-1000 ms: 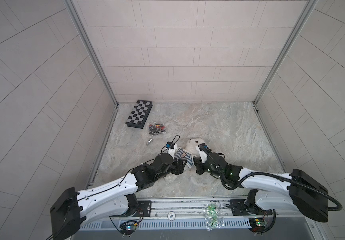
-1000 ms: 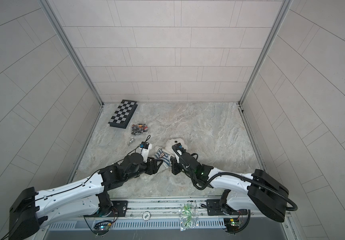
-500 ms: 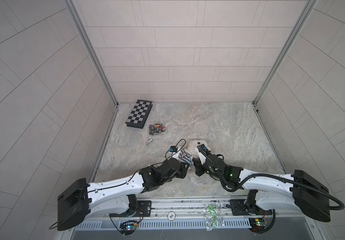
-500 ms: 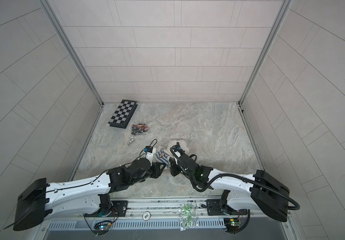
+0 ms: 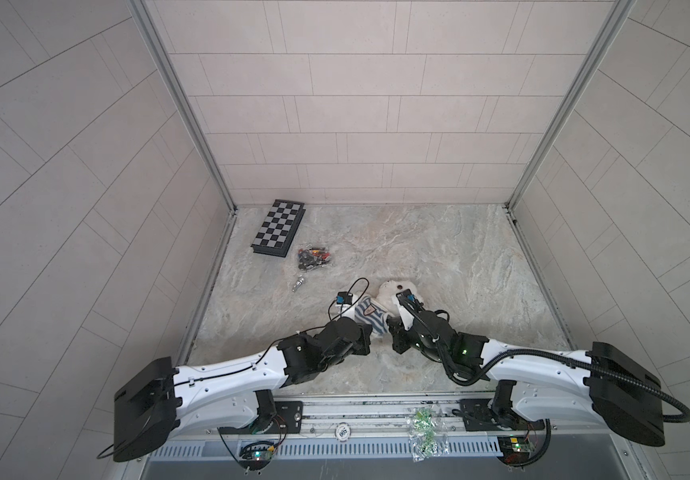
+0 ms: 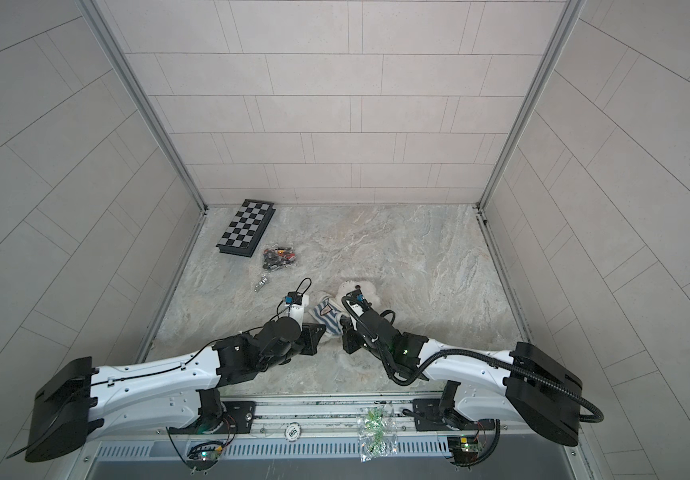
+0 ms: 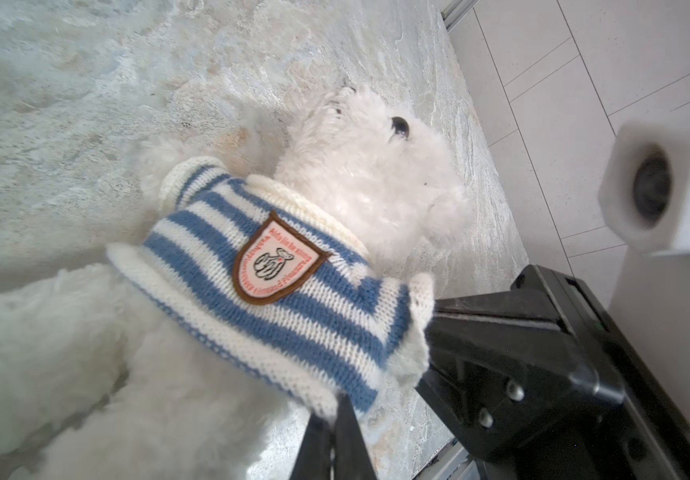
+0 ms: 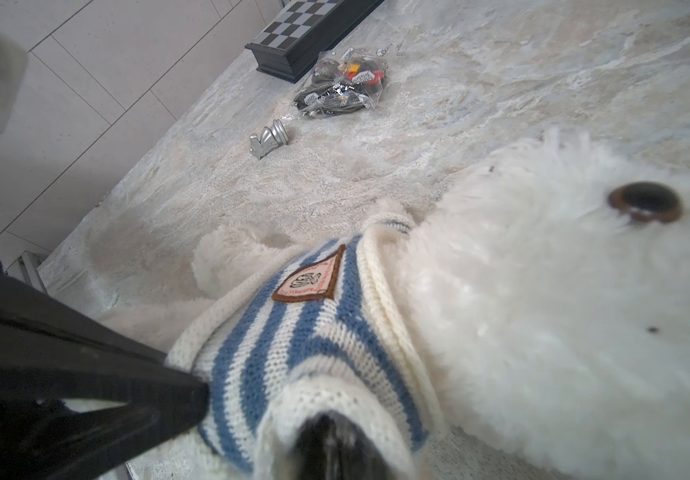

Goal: Dress the teddy bear

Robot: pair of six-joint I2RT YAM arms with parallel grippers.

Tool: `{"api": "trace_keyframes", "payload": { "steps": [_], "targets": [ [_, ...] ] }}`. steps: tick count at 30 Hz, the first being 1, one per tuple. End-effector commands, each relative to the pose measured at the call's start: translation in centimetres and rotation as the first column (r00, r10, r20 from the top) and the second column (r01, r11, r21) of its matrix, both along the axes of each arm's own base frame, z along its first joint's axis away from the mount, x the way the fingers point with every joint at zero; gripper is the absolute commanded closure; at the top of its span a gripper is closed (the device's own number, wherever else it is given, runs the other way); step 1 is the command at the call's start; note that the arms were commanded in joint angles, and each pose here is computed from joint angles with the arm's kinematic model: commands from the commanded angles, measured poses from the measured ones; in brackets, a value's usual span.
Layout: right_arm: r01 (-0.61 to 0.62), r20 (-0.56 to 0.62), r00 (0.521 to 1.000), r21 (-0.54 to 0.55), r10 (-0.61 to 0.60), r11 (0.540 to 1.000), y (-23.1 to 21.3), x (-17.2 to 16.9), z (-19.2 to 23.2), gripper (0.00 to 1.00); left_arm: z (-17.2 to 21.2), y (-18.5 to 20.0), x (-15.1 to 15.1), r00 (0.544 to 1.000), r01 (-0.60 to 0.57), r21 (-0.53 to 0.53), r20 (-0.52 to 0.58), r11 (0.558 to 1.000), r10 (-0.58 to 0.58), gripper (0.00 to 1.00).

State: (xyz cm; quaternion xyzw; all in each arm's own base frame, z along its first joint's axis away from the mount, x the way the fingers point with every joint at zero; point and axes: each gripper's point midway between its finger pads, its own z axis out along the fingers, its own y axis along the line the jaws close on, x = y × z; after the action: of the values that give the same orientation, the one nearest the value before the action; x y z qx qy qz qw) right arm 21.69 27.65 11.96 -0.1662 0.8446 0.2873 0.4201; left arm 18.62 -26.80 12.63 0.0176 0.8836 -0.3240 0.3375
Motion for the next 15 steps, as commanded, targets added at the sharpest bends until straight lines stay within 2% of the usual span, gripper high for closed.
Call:
{"api": "trace_keyframes", "payload": {
  "steps": [1,10,15],
  "targets": [
    [0.033,0.048,0.998,0.036,-0.034,0.999,-0.6,0.2,1.5,1.00,-2.3,3.0,0.3,0.998,-0.054,0.097,-0.009,0.994,0.055,1.00],
    [-0.027,0.043,0.999,0.096,0.023,0.995,-0.6,-0.8,3.3,1.00,-5.3,6.8,0.9,0.993,-0.112,0.135,-0.028,0.984,0.117,1.00],
    [-0.131,0.033,0.991,0.088,0.129,0.987,0.1,-1.8,4.3,1.00,-5.7,7.8,1.0,0.991,-0.126,0.152,-0.025,0.980,0.132,1.00]
  ]
}}
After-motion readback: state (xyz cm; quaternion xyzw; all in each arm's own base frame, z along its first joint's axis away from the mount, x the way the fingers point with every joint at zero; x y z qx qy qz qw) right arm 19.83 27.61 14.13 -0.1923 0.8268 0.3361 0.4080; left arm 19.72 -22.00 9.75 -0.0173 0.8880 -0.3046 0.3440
